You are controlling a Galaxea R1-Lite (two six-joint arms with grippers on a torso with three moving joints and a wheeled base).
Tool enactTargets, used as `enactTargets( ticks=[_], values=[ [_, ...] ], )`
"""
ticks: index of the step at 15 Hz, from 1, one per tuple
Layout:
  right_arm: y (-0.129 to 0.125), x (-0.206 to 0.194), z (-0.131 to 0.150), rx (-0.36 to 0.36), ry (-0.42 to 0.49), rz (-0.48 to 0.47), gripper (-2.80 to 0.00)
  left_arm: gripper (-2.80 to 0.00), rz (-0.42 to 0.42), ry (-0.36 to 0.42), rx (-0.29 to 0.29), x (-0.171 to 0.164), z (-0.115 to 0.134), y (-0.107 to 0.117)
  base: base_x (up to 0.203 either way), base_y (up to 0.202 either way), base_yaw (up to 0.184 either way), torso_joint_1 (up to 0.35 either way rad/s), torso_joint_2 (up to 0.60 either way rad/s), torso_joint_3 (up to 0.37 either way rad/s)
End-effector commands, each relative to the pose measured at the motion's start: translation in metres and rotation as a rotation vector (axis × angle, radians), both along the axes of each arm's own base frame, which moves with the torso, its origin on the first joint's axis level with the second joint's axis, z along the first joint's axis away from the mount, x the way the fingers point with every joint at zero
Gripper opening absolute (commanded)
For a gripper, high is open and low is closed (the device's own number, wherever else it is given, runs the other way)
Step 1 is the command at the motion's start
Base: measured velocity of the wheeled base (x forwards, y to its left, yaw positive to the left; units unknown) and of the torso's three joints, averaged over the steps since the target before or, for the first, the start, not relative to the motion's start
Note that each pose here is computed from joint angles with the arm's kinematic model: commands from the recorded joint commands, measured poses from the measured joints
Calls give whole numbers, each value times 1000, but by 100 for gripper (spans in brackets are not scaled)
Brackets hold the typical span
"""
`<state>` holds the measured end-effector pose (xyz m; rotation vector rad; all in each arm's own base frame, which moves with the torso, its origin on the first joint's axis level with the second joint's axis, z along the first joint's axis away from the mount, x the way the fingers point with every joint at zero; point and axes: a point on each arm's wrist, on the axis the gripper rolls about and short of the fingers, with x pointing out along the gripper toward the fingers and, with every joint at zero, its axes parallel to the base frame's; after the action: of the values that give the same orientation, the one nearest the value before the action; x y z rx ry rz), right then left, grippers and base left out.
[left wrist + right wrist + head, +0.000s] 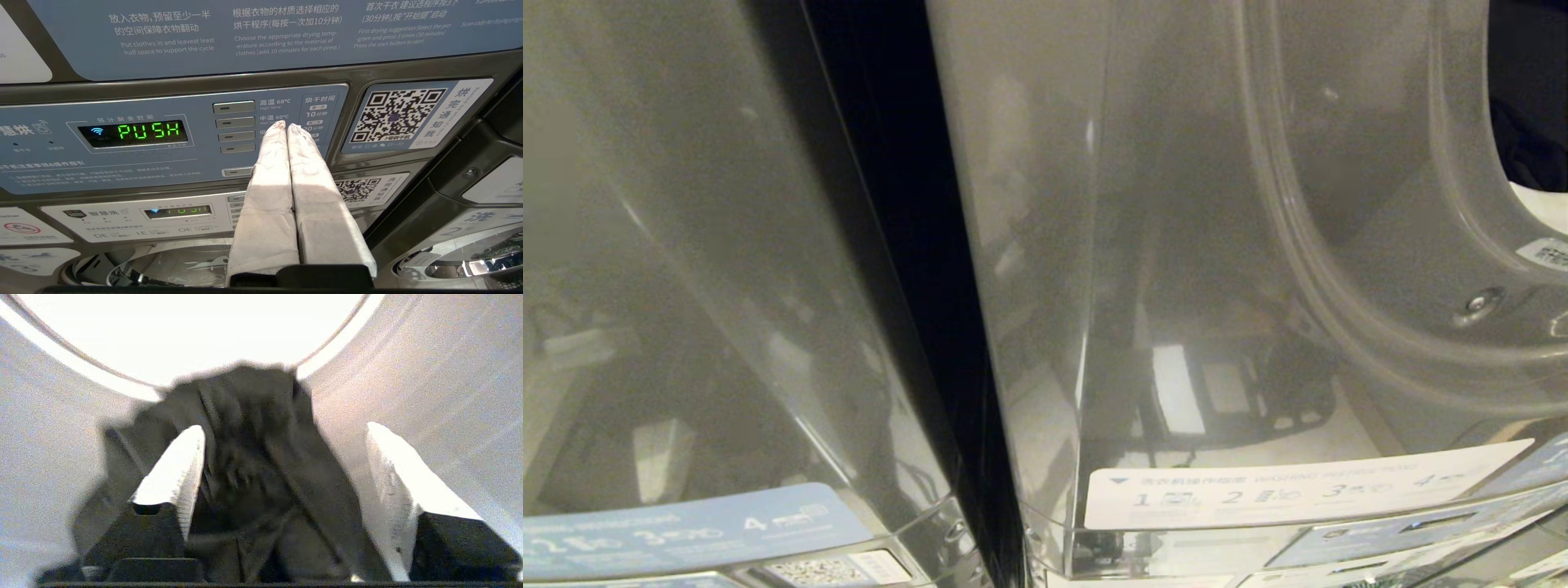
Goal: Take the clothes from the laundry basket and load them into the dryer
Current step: Put the clothes in the dryer
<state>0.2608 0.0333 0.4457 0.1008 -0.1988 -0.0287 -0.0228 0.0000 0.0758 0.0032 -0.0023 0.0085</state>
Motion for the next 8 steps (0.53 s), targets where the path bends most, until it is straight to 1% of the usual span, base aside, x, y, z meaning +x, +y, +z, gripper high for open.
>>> enactTargets(
  ticks=[1,3,5,6,8],
  values=[
    [-1,-6,6,5,-42,-1,0,-280,1,-1,0,0,0,0,0,0,0,0,0,0],
    [2,13,3,8,-84,0,0,-280,1,-1,0,0,0,0,0,0,0,0,0,0],
    [10,45,-7,15,-158,10,0,-280,1,-1,0,0,0,0,0,0,0,0,0,0],
    [14,62,-15,6,-178,10,0,-280,1,-1,0,0,0,0,0,0,0,0,0,0],
    [20,97,-36,-36,-203,0,0,-280,1,-1,0,0,0,0,0,0,0,0,0,0]
  ],
)
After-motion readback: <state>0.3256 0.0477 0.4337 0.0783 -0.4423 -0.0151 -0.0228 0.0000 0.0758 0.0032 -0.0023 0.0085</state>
